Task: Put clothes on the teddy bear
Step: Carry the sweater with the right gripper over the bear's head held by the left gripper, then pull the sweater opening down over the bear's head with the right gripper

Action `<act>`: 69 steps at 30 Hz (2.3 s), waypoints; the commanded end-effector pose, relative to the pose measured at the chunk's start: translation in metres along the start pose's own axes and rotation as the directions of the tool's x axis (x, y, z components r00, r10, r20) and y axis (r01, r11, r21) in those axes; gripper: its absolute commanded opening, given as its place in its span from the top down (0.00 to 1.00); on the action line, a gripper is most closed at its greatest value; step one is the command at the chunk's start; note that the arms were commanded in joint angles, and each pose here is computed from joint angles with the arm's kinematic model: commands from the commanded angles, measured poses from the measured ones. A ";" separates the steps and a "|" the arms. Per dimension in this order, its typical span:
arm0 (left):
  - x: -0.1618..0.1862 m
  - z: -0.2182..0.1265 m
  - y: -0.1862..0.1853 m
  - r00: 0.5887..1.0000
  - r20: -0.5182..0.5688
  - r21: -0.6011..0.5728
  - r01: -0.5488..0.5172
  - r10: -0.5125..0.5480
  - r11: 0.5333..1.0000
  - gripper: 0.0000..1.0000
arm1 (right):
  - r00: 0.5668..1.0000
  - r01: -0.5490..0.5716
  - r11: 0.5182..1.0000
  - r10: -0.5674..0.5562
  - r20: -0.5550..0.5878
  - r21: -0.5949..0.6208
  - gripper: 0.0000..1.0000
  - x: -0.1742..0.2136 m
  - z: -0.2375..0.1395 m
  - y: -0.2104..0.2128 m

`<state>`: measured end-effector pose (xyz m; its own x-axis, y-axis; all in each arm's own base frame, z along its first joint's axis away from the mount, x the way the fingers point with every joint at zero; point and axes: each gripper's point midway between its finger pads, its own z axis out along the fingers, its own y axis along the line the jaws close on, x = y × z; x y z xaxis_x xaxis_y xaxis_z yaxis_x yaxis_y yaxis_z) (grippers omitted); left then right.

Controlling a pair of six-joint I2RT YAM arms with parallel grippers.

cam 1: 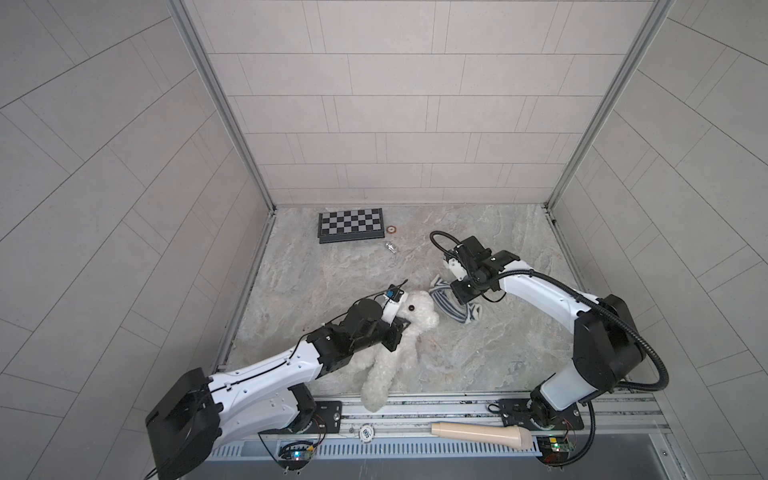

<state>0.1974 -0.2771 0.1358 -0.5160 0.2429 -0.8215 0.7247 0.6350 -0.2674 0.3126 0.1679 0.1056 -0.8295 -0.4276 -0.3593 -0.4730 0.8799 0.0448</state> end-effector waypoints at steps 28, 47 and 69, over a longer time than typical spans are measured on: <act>-0.022 0.021 0.008 0.968 0.157 -0.117 -0.180 0.197 0.977 1.00 | 0.901 0.329 0.903 -0.212 0.379 -0.276 1.00 -0.026 -0.100 0.123; -0.057 -0.041 0.043 0.894 0.416 -0.326 -0.022 0.165 0.945 1.00 | 0.849 0.475 0.819 -0.331 0.412 -0.321 1.00 -0.008 -0.131 0.184; -0.081 -0.083 0.012 0.784 0.560 -0.305 -0.105 0.268 0.946 1.00 | 0.792 0.564 0.757 -0.384 0.474 -0.329 0.94 0.008 -0.147 0.226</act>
<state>0.2078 -0.2350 0.2114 -0.0415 0.0185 -0.9990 0.6312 0.7755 -0.0118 0.1648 0.3333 0.2416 -0.3666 -0.5801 -0.7274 -0.9097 0.3875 0.1494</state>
